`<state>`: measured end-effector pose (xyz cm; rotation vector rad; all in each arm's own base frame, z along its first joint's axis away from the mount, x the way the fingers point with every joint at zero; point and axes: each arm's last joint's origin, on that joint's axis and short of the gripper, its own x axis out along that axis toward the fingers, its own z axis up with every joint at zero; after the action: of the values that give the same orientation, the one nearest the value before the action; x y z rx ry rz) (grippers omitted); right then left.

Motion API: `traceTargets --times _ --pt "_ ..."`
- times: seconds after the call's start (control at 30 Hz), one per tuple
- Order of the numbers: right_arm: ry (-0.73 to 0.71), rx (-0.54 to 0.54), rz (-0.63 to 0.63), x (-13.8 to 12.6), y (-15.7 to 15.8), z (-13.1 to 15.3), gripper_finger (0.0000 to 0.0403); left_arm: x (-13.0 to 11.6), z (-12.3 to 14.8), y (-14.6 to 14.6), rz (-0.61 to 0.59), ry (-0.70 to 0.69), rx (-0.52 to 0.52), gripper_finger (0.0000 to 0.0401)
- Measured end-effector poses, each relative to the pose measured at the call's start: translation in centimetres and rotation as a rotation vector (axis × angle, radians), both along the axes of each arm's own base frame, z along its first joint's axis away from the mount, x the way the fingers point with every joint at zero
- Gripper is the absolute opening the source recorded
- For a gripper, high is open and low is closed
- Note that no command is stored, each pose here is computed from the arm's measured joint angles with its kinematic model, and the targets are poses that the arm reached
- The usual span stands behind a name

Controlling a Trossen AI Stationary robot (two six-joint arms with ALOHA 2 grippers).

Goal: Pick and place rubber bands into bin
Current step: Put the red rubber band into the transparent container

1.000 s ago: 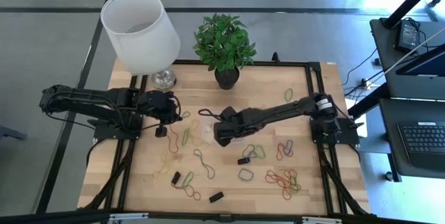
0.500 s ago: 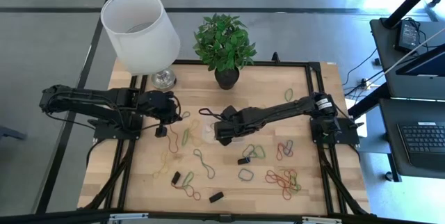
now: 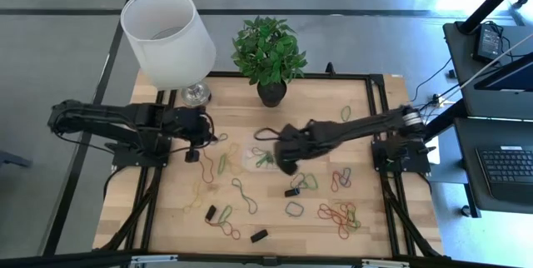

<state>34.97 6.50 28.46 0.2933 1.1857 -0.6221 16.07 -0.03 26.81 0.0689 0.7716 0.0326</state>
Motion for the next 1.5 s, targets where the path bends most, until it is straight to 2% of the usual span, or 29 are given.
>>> traceTargets --times 0.13,0.33,0.47,0.6,0.8,0.93,1.03,1.27,1.5 --pt "-0.053 0.018 0.008 -4.8 0.2 0.7 0.0004 -0.1 0.4 -0.5 0.074 0.057 -0.020 0.0002" --pt "-0.259 0.090 0.029 -11.2 0.2 -1.1 0.0006 0.3 0.4 -1.6 0.195 0.143 -0.094 0.0003" --pt "-0.300 0.110 0.036 -14.7 -0.7 -3.0 0.0005 0.1 0.0 -1.7 0.445 0.249 -0.192 0.0003" --pt "-0.335 0.141 0.011 -17.0 -1.4 -3.7 0.0009 -0.4 -1.3 -1.6 0.696 0.342 -0.281 0.0003" --pt "-0.352 0.107 0.109 -18.5 -1.9 -3.6 0.0011 -0.6 -4.2 -1.7 1.135 0.368 -0.507 0.0009" --pt "-0.330 0.052 0.234 -18.6 -2.0 -3.4 0.0011 -0.8 -6.6 -1.8 1.328 0.410 -0.580 0.0033" --pt "-0.313 0.021 0.297 -18.6 -2.0 -3.5 0.0011 -0.6 -8.4 -1.9 1.399 0.431 -0.630 0.0058" --pt "-0.301 0.009 0.322 -18.6 -2.0 -3.5 0.0012 0.5 -10.5 -2.0 1.546 0.338 -0.666 0.0094" --pt "-0.298 0.008 0.322 -18.7 -2.0 -3.5 0.0012 1.1 -12.1 -2.0 1.592 0.383 -0.579 0.0086"
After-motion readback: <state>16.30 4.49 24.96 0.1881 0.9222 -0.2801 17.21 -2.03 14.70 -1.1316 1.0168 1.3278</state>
